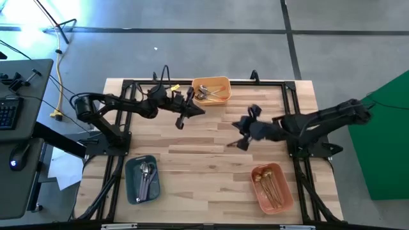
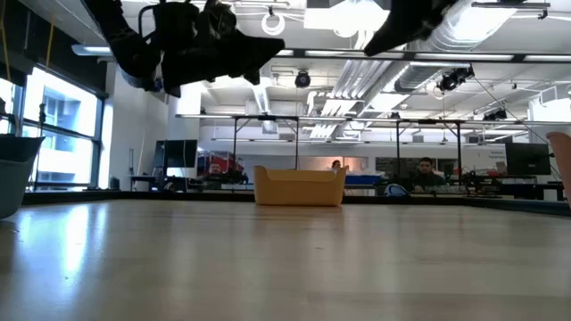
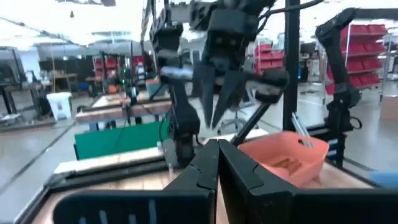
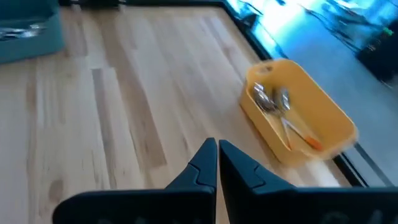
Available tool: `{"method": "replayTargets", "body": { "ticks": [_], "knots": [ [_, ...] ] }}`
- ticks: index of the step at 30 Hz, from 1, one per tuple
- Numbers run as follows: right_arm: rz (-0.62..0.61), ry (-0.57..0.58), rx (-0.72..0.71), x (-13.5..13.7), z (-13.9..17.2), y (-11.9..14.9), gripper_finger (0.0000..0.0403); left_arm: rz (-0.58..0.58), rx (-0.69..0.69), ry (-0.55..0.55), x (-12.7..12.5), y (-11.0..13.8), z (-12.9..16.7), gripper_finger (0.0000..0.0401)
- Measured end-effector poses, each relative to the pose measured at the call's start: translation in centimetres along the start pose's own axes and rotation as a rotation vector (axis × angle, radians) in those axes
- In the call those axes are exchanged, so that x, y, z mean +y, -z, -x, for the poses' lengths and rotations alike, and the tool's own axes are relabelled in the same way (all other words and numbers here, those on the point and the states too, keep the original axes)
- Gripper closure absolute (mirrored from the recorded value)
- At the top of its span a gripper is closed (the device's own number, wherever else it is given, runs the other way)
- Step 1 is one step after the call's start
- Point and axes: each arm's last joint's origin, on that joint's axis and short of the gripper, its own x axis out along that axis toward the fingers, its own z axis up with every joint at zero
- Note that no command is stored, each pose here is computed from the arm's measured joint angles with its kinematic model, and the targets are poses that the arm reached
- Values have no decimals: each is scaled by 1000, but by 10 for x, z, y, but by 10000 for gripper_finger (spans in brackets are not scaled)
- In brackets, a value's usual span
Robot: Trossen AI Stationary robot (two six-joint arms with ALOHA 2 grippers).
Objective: Sort silverware by color (type)
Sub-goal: Return to Home Position
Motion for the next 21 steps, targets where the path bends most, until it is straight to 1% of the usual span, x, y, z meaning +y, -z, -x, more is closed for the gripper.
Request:
{"method": "replayTargets", "body": {
  "ticks": [3,5,7,9,11,14,17,21],
  "knots": [
    [37,-67,-53,-15,-13,1,403,3,-25,10,4,-9,-9,401],
    [28,-80,-101,-30,-18,5,403,52,-30,9,9,-16,-15,401],
    [20,-97,-160,-45,-24,16,403,104,-9,5,13,-19,-19,401],
    [10,-146,-240,-60,-31,27,403,120,19,-13,16,-18,-20,401],
    [-8,-181,-327,-72,-35,40,403,96,52,-47,16,-14,-19,401],
    [-20,-207,-417,-86,-41,60,403,60,119,-131,13,-4,-20,401],
    [-6,-202,-489,-100,-39,68,403,40,136,-225,6,-1,-26,401],
    [6,-200,-528,-121,-26,69,403,40,126,-230,-7,-4,-36,401]
  ]
}}
